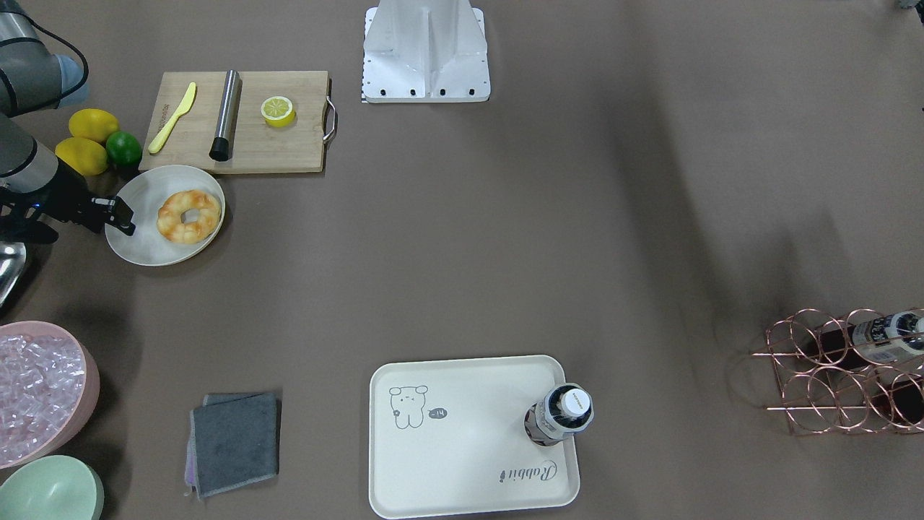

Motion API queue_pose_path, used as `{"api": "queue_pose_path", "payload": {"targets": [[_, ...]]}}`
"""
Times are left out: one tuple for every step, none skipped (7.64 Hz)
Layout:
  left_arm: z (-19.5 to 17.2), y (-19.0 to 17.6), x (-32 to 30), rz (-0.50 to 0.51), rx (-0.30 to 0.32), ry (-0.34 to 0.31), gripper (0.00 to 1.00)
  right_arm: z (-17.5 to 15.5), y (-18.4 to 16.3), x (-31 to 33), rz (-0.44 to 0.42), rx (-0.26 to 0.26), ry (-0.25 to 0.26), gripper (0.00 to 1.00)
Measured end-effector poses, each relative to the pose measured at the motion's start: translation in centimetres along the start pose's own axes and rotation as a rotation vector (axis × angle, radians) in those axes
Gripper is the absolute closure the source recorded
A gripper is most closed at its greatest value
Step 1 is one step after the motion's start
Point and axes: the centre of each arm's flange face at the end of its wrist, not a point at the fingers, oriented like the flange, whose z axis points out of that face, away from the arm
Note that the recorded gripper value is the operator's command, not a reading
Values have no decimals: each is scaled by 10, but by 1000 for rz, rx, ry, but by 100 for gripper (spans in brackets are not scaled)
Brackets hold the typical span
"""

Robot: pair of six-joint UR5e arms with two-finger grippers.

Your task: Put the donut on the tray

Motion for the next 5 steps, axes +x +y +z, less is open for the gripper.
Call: {"api": "queue_pose_path", "payload": {"targets": [[0, 0, 0, -1, -1, 0, 2, -3, 0, -6, 1, 1, -12, 100], [1, 1, -1, -2, -2, 0, 2, -9, 1, -12, -3, 2, -25, 100], [1, 1, -1, -2, -2, 0, 2, -14, 2, -17, -6, 0, -38, 100], [1, 1, -1, -3, -2, 0, 2, -21, 1, -22, -7, -6, -59, 100], [1, 2, -2, -4, -1, 0, 2, -30, -3, -33, 0, -10, -86, 100]]}}
